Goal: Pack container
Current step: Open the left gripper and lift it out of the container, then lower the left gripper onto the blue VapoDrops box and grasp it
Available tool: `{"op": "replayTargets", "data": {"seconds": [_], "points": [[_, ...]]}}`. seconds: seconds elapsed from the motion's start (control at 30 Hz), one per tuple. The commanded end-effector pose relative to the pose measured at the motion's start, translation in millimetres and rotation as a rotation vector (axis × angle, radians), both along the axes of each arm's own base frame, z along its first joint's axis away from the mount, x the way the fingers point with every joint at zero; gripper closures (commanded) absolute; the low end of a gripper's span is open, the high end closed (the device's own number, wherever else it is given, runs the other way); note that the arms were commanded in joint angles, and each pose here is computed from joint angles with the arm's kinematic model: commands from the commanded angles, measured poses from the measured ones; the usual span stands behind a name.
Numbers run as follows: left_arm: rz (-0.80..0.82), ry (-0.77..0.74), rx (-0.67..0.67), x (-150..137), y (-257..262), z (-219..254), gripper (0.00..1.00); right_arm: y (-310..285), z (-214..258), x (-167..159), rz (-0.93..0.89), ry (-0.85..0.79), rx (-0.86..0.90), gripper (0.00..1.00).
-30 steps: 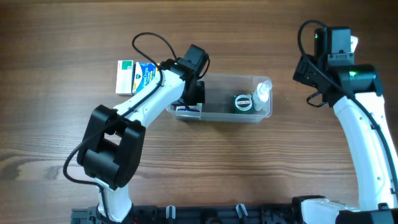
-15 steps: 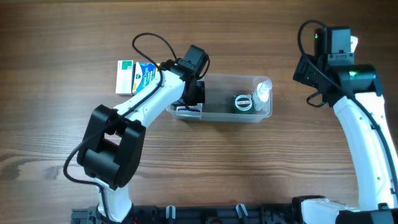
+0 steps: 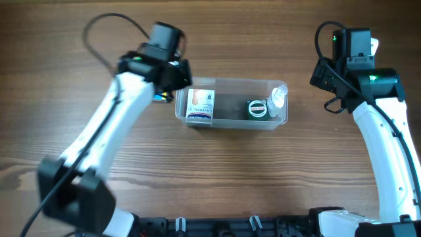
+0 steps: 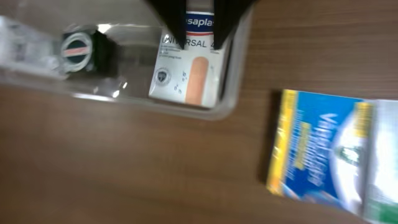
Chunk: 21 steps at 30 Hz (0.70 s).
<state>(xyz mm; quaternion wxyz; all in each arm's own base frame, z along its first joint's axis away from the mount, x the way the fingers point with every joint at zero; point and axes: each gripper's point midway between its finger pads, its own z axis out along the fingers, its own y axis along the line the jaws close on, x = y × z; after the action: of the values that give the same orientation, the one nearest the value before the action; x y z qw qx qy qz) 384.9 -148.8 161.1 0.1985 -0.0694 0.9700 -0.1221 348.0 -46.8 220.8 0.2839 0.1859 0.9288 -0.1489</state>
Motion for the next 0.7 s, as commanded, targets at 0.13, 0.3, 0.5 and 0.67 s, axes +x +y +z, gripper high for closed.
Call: {"op": "replayTargets", "data": {"seconds": [0.13,0.3,0.5,0.67], "points": [[0.087,-0.097,0.051,10.1,64.9,36.7,0.7,-3.9,5.2,2.5,-0.004,-0.01,-0.021,0.0],[0.154,-0.03,0.086,21.6,92.8,7.8,0.22,-3.8,5.3,2.5,-0.004,-0.01,-0.021,0.0],[0.001,-0.014,0.168,37.7,96.1,-23.8,0.03,-3.7,5.2,2.5,-0.004,-0.01,-0.021,0.0],[-0.048,0.002,0.192,44.4,95.5,-41.4,0.02,-3.9,5.2,2.5,-0.004,-0.01,-0.021,0.0]]}}
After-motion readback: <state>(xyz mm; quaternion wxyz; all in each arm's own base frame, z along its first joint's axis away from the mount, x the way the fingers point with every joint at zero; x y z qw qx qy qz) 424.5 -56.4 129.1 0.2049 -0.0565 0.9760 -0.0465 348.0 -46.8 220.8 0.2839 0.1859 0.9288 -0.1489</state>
